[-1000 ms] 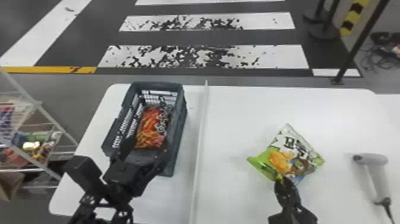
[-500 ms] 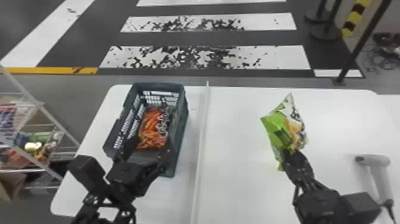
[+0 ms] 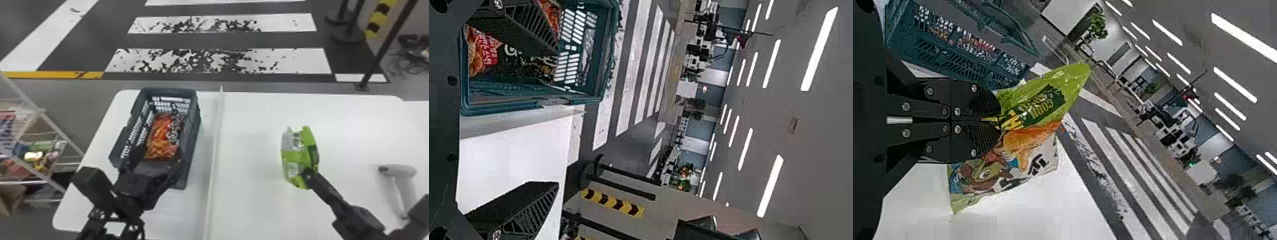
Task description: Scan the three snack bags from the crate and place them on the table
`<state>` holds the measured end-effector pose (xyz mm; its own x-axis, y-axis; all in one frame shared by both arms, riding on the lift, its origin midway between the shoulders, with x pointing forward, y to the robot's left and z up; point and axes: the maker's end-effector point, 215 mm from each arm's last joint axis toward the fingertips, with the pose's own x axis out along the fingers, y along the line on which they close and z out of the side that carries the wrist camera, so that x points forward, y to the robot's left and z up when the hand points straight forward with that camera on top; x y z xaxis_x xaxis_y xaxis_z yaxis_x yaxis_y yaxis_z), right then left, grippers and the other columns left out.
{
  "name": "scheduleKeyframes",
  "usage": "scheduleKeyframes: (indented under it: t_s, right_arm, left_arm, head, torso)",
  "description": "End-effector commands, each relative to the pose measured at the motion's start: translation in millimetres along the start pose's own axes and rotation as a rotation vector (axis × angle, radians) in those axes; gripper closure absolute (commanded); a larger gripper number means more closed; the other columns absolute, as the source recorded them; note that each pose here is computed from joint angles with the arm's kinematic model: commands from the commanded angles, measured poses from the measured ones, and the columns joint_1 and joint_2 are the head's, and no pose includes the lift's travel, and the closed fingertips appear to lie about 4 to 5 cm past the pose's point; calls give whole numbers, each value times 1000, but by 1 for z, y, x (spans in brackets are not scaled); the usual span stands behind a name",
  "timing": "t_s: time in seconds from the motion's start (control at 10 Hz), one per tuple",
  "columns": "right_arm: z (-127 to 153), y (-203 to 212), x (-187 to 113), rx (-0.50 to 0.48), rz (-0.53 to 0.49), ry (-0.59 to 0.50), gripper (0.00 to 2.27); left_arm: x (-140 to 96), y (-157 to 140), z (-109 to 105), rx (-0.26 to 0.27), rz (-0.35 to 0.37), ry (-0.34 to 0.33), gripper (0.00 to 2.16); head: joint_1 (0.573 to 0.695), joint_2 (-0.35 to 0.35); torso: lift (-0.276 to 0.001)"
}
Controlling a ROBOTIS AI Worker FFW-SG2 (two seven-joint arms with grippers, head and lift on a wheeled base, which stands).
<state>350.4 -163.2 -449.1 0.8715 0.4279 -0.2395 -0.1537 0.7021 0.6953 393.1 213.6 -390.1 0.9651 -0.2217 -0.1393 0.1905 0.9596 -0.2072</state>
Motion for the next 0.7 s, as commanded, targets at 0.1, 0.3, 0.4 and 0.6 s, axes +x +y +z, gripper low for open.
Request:
scheduleKeyframes:
  t_s: [0.1,0.3,0.4,0.6]
  right_arm:
    - [-1,-29,-13,231,-1,-15,2226]
    - [19,-79,-31,213,-170,-145,2236]
    - [28,-106,-45,196,-272,-199,2236]
    - [22,-142,-65,188,-445,-205,2236]
  left_arm:
    - [3,-12,3,29,-16,-22,66]
    - [4,-15,3,30,-22,-29,66]
    - [4,-17,3,30,-25,-34,66]
    - [4,-19,3,34,-31,-45,66]
  head:
    - [695,64]
    - [695,18]
    - [695,-30]
    - [695,-137]
  torso:
    - [-37]
    - [-37]
    - [-37]
    - [-37]
